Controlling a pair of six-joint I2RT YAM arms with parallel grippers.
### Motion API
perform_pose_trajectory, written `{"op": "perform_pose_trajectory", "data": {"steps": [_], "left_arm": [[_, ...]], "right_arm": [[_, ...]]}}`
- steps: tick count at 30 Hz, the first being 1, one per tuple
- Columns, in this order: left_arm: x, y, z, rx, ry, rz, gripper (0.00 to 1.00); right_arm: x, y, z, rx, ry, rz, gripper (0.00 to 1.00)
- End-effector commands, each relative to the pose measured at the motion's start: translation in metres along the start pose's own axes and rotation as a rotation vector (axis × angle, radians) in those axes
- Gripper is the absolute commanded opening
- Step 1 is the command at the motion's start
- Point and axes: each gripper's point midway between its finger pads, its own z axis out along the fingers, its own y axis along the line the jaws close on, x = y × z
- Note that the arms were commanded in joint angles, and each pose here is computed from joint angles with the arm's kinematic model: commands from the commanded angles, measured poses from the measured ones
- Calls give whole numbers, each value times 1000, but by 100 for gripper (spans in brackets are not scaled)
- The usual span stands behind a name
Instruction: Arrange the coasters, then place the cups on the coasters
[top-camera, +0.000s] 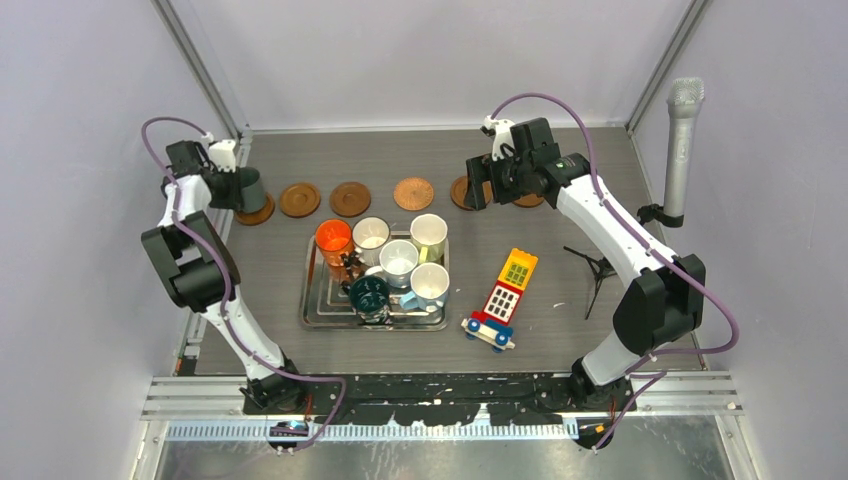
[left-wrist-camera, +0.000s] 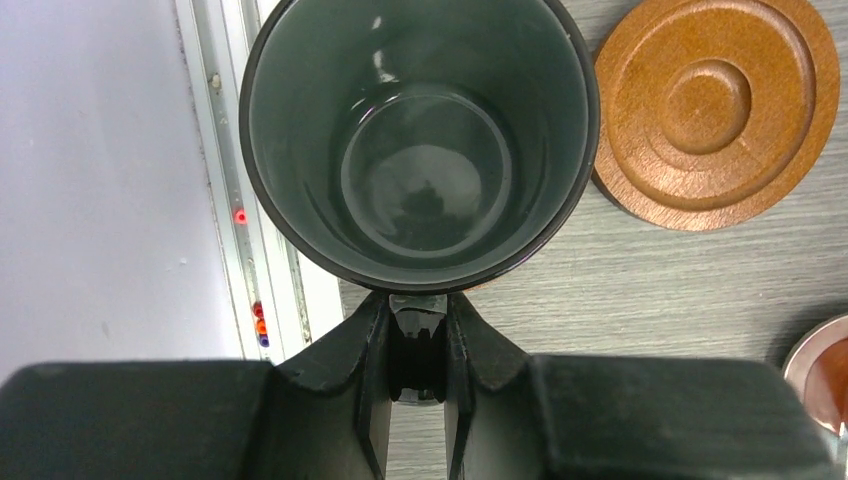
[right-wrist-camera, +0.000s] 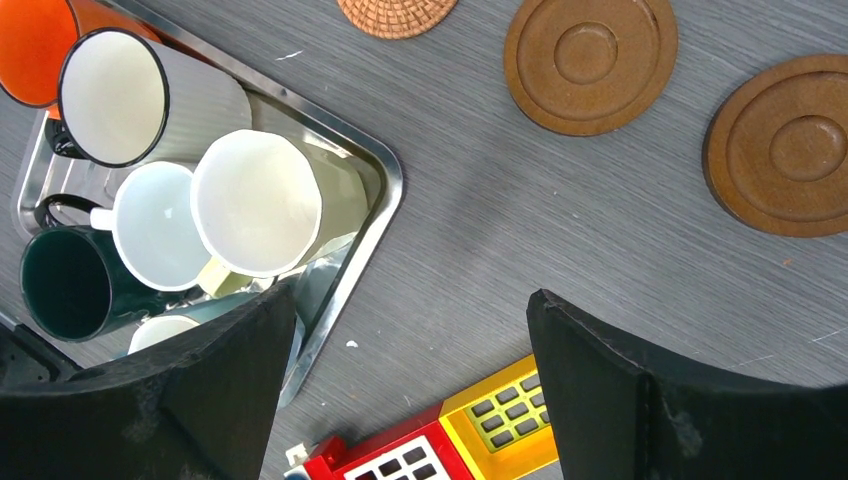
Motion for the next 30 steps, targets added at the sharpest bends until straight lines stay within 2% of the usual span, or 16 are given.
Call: {"op": "perform_pose_trajectory", "data": {"steps": [1, 8, 16, 30], "left_arm": [[-37, 7, -28, -15, -155, 92, 0], [-19, 6, -23, -9, -128, 91, 1], [8, 9, -17, -15, -69, 114, 17], [16, 16, -28, -42, -40, 115, 39]], "right_arm": [[-14, 3, -5, -13, -50, -31, 90], [-16, 4, -4, -21, -52, -28, 89], [-14, 4, -5, -21, -46, -29, 89], [-14, 8, -7, -41, -45, -27, 89]]}}
